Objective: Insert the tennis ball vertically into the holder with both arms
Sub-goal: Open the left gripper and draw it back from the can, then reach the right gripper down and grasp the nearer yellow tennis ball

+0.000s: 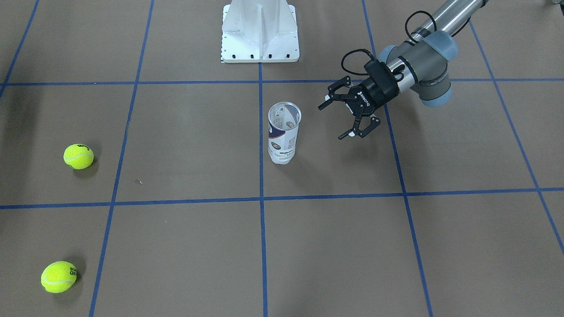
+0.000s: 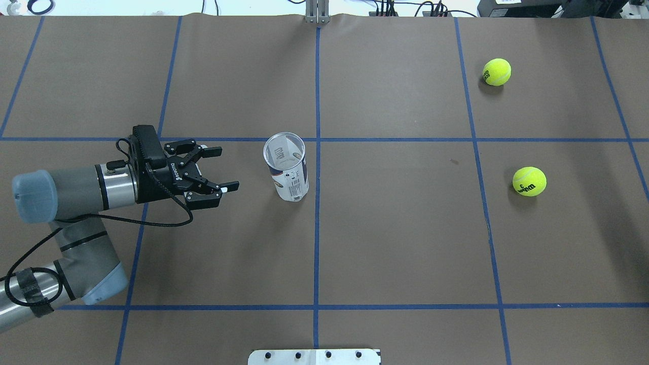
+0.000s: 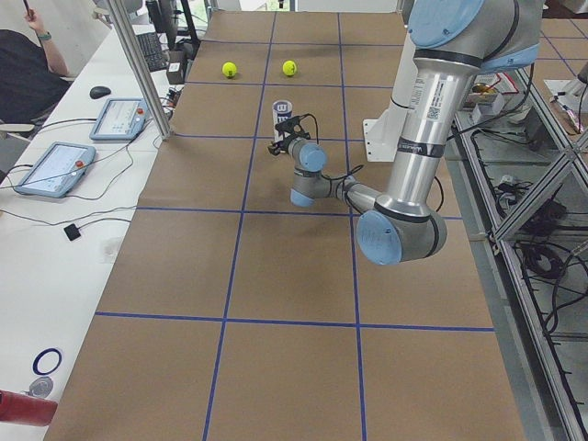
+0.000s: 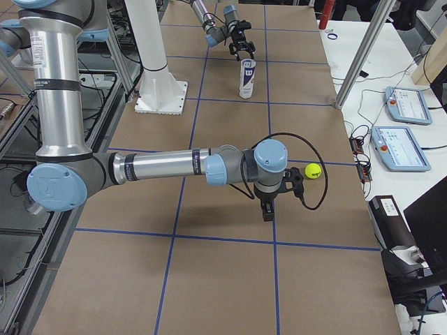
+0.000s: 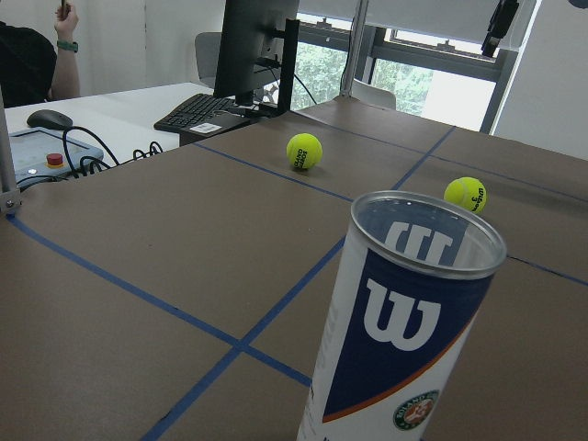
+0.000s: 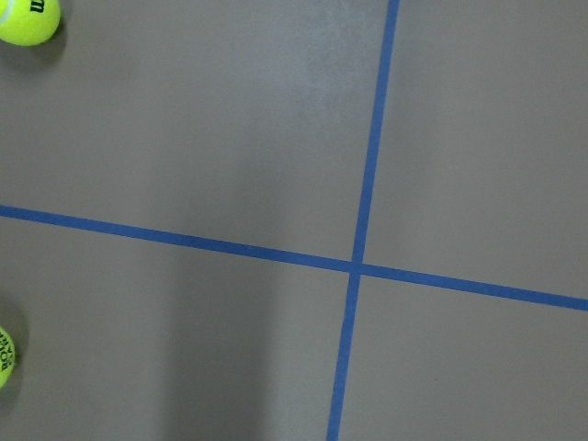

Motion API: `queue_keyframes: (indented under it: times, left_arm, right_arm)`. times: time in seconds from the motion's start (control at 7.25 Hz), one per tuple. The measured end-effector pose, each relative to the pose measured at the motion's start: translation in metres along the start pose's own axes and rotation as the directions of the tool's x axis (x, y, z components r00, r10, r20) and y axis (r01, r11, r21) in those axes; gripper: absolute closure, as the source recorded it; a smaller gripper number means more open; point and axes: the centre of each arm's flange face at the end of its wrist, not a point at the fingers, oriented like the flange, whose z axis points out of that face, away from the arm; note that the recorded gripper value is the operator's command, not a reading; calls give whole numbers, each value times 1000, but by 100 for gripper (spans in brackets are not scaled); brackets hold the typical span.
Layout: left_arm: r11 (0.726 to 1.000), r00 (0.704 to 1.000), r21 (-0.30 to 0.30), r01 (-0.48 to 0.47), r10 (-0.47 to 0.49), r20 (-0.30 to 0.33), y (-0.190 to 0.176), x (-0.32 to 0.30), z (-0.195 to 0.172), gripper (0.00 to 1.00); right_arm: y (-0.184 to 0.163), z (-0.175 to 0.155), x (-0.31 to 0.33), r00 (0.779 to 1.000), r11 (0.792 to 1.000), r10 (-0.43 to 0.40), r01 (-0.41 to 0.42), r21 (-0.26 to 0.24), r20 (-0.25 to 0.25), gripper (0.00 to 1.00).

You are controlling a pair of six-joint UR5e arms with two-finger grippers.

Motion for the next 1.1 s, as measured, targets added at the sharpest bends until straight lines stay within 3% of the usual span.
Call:
queue_keyframes:
  times: [0.41, 1.1]
  left_arm:
    - [1000, 1000, -7, 2, -2, 3, 4, -2, 2, 2]
    - [1000, 1000, -9, 2, -2, 3, 5, -2, 2, 2]
  right_arm:
    - [-5, 61, -97, 995, 998, 67, -66, -25, 71, 1]
    - [-5, 134, -204, 1000, 998, -9, 11, -70, 27, 1]
